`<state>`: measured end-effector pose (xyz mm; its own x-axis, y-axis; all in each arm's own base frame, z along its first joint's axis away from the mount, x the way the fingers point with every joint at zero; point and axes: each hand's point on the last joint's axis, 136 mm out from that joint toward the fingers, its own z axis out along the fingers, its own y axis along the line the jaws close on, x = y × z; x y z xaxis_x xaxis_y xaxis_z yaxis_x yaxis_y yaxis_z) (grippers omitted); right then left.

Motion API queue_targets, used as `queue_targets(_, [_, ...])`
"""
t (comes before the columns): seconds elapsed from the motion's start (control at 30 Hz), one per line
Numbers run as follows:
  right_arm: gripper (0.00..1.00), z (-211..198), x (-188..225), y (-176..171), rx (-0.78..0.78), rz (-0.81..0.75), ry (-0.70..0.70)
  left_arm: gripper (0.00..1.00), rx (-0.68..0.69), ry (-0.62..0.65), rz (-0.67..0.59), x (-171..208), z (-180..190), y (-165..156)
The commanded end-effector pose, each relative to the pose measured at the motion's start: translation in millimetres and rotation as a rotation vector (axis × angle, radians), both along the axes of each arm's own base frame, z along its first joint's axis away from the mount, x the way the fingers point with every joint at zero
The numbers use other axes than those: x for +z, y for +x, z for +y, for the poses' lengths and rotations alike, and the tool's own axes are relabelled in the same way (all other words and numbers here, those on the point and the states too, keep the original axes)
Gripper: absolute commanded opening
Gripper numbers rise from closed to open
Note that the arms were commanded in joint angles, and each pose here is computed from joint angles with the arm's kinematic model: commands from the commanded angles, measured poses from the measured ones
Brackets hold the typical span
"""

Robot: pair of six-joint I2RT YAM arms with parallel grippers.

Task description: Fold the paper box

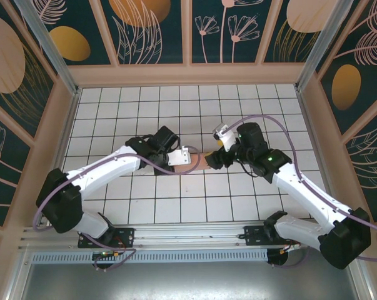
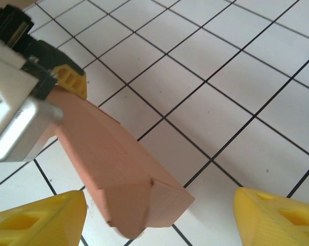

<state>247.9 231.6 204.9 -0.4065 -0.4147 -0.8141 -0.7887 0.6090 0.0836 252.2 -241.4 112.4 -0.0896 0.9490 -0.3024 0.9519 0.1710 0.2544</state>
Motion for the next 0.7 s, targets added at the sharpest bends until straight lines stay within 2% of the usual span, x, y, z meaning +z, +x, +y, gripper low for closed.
queue_targets(0.0, [0.76,-3.1,-13.1,-3.7,0.014,-0.034,-0.059,0.42,0.019,0.046,0.1,-11.6,4.0,-9.7])
queue_targets(0.27, [0.76,-9.2,-17.8,-1.8,0.01,-0.072,-0.095,0.44,0.033,0.119,0.159,-21.3,0.6,-2.7])
queue_targets(0.37, [0.76,-8.6,-19.2,-2.5,0.013,-0.069,-0.092,0.5,0.034,0.149,0.185,-24.2,1.5,-3.4])
queue_targets(0.6, [0.76,-10.3,-21.5,-1.7,0.0,-0.063,-0.095,0.61,0.029,0.118,0.153,-15.7,-5.2,3.5])
queue_targets(0.67, [0.76,-10.4,-19.2,-1.4,0.002,-0.071,-0.095,0.67,0.024,0.091,0.128,-11.3,-9.5,7.1])
